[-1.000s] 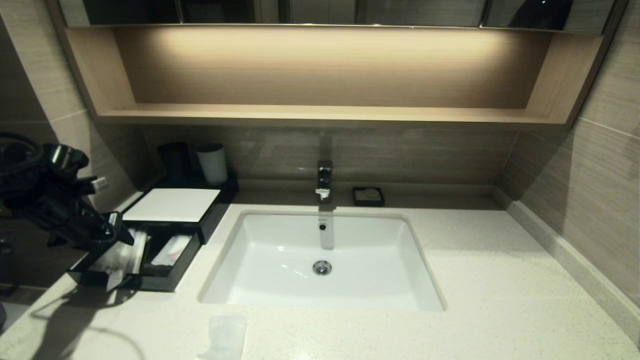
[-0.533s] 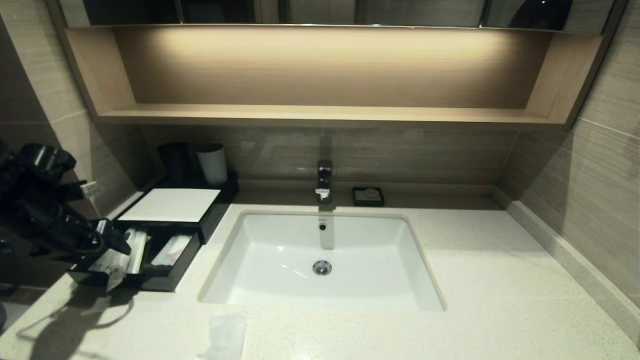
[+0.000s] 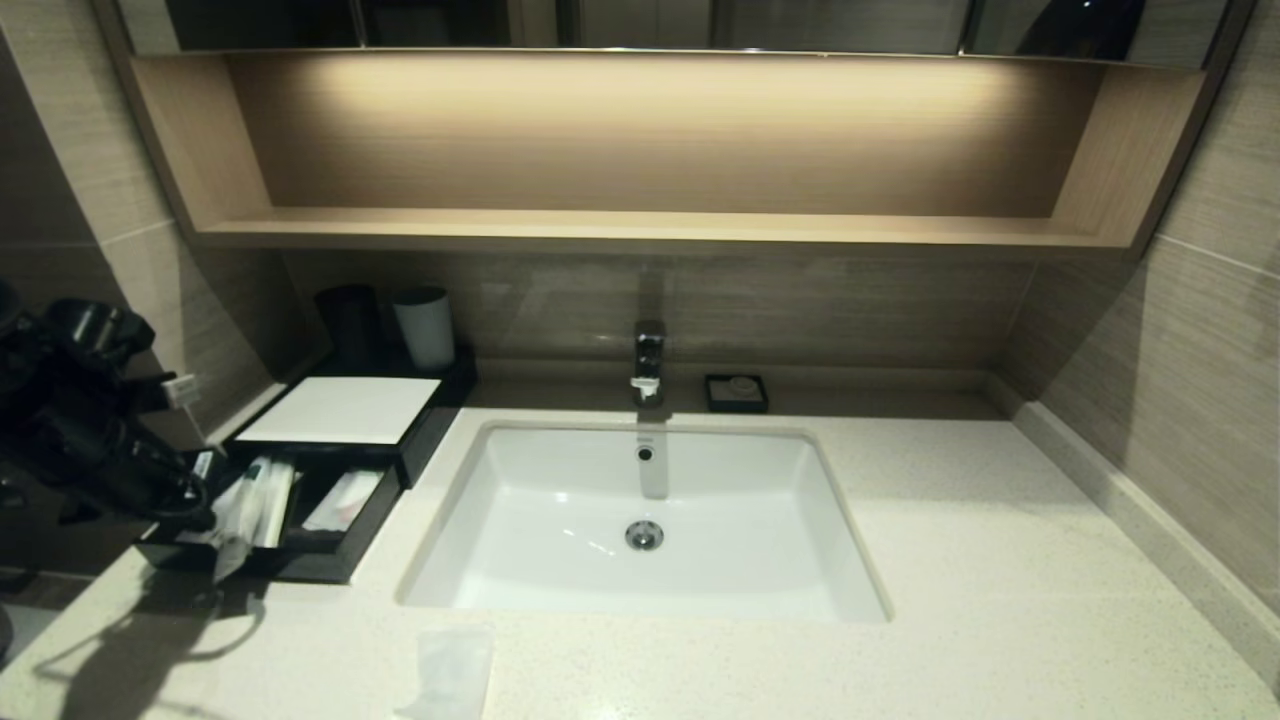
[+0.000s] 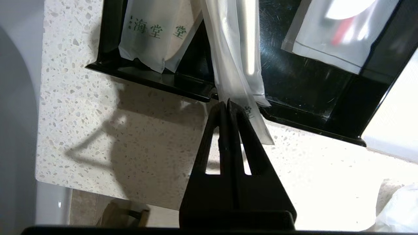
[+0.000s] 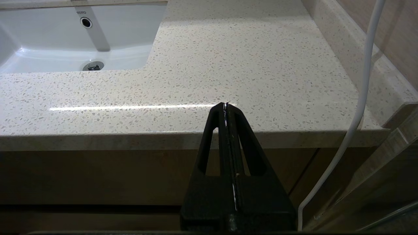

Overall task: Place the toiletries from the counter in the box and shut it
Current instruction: Place the bathroom toiletry into the drawer

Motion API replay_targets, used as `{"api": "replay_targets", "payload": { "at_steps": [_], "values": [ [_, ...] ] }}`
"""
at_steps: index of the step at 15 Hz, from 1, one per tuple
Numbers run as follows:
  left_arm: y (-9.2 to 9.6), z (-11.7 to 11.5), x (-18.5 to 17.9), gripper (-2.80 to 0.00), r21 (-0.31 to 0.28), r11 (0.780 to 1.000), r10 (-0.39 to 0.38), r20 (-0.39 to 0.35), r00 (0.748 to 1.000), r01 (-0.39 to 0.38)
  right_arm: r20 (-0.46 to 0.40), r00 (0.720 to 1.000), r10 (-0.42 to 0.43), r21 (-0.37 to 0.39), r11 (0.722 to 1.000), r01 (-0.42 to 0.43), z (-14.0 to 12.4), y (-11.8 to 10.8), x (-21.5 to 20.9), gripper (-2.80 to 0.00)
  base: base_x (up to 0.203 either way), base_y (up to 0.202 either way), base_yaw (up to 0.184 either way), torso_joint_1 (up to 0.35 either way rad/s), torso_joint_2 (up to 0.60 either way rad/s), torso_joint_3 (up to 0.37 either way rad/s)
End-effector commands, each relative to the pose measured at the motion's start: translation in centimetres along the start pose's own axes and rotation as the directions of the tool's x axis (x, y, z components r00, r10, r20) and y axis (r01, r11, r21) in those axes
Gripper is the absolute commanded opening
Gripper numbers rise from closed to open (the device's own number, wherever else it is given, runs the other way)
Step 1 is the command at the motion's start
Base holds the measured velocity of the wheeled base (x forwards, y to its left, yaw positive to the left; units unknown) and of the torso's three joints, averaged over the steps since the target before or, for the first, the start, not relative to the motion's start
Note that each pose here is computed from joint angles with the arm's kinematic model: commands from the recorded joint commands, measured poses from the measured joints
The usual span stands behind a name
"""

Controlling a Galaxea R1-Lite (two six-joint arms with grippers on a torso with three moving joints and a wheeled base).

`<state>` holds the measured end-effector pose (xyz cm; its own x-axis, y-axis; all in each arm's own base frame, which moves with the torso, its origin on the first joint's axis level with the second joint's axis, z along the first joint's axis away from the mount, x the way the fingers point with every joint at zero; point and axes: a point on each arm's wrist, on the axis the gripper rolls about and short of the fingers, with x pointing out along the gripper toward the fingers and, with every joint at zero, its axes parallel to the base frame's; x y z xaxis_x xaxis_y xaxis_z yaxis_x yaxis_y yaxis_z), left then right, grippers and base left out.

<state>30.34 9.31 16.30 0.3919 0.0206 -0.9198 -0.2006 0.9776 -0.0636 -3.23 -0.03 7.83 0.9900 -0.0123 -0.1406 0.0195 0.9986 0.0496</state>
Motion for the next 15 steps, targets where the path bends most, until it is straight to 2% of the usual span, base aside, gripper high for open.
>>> {"api": "replay_targets", "payload": {
  "at_steps": [1, 7, 15],
  "values": [
    [0.0, -0.1, 0.3, -2.8, 0.005, 1.0, -0.001, -0.016, 1.0, 0.001, -0.002, 1.0, 0.0, 0.0, 1.0, 0.0, 0.0, 0.0, 0.0, -2.8, 0.0, 0.0, 0.0, 0.0, 0.0, 0.0],
    [0.1, -0.4, 1.5, -2.8, -0.002, 1.0, 0.002, -0.083, 0.997, -0.002, -0.002, 1.0, 0.0, 0.0, 1.0, 0.0, 0.0, 0.0, 0.0, -2.8, 0.0, 0.0, 0.0, 0.0, 0.0, 0.0],
    [0.4, 0.2, 4.1, -2.8, 0.0, 1.0, -0.015, -0.112, 0.994, 0.015, -0.002, 1.0, 0.0, 0.0, 1.0, 0.0, 0.0, 0.0, 0.0, -2.8, 0.0, 0.0, 0.0, 0.0, 0.0, 0.0]
  ]
}}
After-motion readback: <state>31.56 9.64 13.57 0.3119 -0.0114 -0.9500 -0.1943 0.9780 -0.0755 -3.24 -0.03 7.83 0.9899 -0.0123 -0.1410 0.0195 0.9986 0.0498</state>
